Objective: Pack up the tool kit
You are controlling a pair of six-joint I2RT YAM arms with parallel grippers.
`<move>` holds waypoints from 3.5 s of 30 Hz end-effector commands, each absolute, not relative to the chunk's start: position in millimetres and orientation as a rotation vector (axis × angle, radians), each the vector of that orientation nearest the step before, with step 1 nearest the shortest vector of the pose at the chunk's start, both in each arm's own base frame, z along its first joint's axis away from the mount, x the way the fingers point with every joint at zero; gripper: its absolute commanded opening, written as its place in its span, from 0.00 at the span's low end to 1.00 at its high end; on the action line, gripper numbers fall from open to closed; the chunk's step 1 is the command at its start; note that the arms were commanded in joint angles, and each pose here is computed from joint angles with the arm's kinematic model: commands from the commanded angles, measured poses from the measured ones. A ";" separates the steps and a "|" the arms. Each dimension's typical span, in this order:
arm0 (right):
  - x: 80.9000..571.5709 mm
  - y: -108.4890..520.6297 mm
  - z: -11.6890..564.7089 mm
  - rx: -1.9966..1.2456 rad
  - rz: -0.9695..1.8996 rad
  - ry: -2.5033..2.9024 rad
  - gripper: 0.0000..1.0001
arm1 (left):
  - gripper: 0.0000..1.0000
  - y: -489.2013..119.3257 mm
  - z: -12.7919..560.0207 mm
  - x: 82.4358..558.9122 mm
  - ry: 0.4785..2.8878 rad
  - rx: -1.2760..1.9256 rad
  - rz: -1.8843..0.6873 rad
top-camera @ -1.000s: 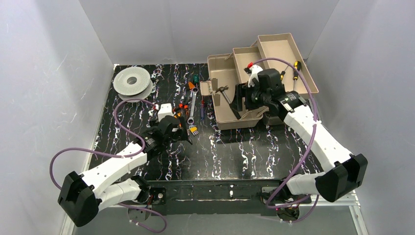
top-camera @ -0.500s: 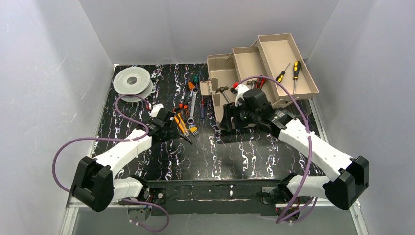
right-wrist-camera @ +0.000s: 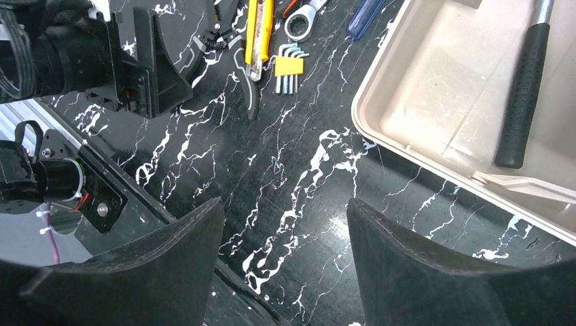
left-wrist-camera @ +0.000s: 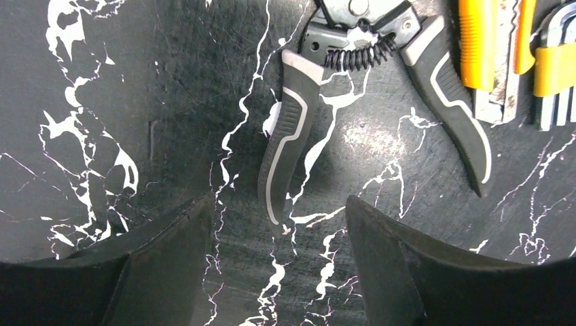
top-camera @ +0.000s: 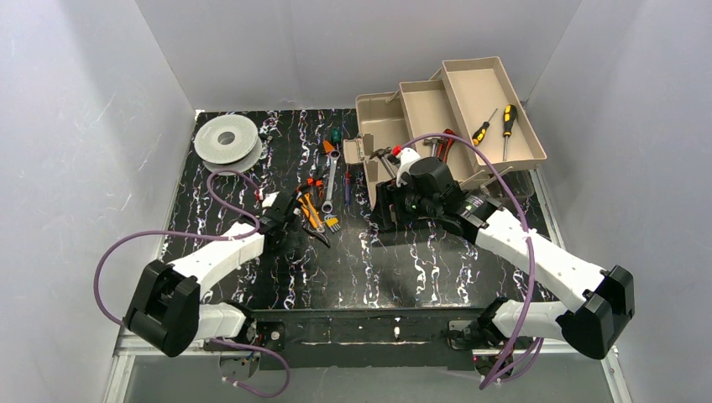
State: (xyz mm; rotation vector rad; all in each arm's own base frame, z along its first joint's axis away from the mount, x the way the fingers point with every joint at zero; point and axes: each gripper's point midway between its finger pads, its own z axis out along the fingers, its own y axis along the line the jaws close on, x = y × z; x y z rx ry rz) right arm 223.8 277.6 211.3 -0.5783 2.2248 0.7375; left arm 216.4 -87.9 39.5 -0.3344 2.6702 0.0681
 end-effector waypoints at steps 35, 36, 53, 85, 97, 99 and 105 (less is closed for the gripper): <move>217.8 290.5 211.5 -0.599 0.825 2.148 0.74 | 0.00 -117.1 72.1 202.3 2.487 -0.312 -0.375; 216.9 293.0 210.2 -0.604 0.829 2.161 0.74 | 0.00 -120.5 77.0 202.3 2.464 -0.299 -0.412; 209.2 347.9 207.4 -0.671 0.904 2.211 0.83 | 0.00 -151.7 105.8 200.4 2.313 -0.119 -0.684; 217.8 354.2 222.7 -0.581 0.916 2.224 0.01 | 0.98 -184.9 147.6 205.4 2.031 0.086 -0.935; 268.6 289.8 256.0 -0.491 0.446 2.088 0.01 | 0.98 -177.1 158.4 209.0 1.953 0.104 -0.887; 278.0 276.2 265.0 -0.464 0.374 2.057 0.01 | 0.98 -176.1 161.6 208.1 1.935 0.110 -0.886; 301.0 240.5 296.7 -0.391 0.181 2.002 0.01 | 0.98 -171.0 159.4 206.6 1.937 0.089 -0.867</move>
